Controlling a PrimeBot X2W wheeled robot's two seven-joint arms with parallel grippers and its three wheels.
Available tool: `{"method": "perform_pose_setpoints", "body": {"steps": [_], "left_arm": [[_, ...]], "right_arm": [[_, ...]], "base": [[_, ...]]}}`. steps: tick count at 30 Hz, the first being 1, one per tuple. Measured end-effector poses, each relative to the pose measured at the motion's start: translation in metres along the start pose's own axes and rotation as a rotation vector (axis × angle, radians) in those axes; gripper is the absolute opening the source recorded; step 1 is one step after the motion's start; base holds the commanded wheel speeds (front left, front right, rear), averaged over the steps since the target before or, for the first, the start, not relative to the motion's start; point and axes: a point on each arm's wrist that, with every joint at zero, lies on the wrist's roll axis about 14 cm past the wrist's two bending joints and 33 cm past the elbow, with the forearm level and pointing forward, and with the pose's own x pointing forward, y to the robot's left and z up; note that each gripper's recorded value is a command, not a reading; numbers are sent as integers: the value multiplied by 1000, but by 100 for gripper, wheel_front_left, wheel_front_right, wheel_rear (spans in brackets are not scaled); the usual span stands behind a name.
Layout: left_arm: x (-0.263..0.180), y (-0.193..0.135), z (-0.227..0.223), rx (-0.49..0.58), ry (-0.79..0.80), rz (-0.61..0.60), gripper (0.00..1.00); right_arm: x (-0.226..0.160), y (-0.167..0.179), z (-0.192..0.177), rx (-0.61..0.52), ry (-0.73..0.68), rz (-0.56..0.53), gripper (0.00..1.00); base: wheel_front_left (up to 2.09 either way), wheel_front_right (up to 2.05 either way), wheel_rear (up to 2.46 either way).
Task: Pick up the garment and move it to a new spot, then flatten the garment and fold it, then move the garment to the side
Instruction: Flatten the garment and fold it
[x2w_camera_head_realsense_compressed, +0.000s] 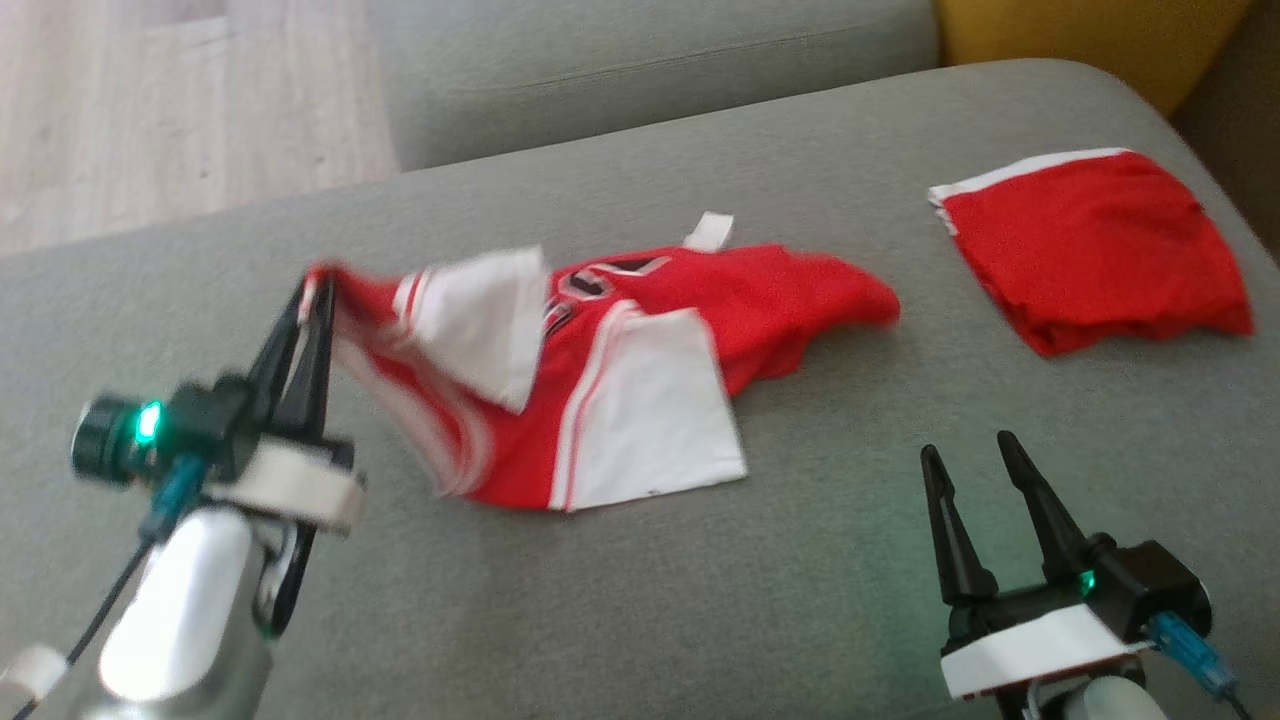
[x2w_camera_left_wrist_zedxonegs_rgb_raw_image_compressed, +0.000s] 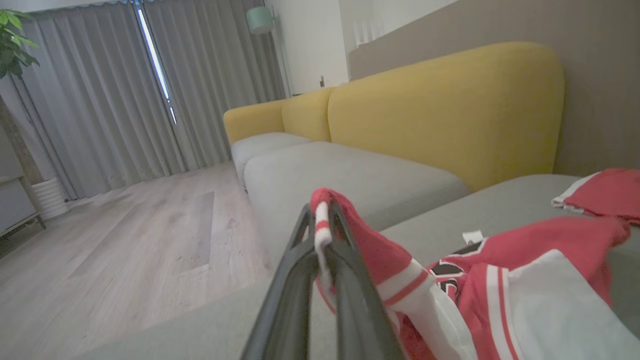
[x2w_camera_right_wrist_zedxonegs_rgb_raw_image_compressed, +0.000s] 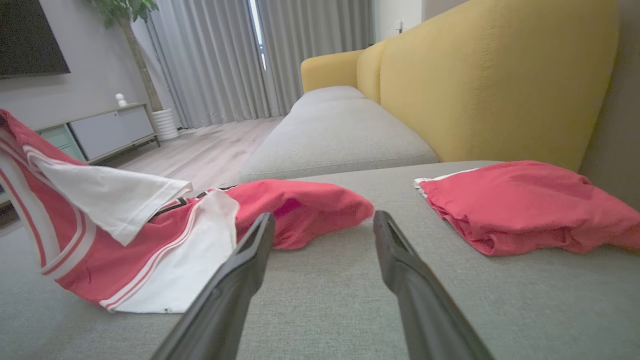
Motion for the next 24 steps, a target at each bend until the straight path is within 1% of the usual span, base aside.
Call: {"method": "perform_pose_setpoints", "body": {"steps": [2,4,7,12,16,17,18,19,22,24], "left_arm": [[-16,10,-19,0,53,29,0],[-19,21,-20,-3,56,62,0],[-16,36,-16,8,42,97,0],[-2,56,-9,73,24,126,0],[12,77,-2,119,10,181,0],[15,83,-1,131,9,201,25],[19,87,1,138,6,212,89],[22,89,3,146,1,219,100],[28,88,12,158,-30,235,100],[29,81,19,170,-53,237,100]], "right_arm": [[4,4,-2,-5,7,22,100],[8,7,-4,-9,16,36,100],[14,9,-7,-17,28,52,100],[22,11,-7,-22,31,65,100],[23,7,-8,-25,35,55,100],[22,6,-9,-26,39,51,100],[22,5,-10,-26,41,47,100],[21,4,-11,-27,43,45,100],[20,3,-11,-27,46,39,100],[20,3,-11,-27,45,38,100]], "base": [[0,0,0],[0,0,0],[0,0,0],[0,0,0],[0,0,0],[0,0,0],[0,0,0],[0,0,0],[0,0,0],[0,0,0]]}}
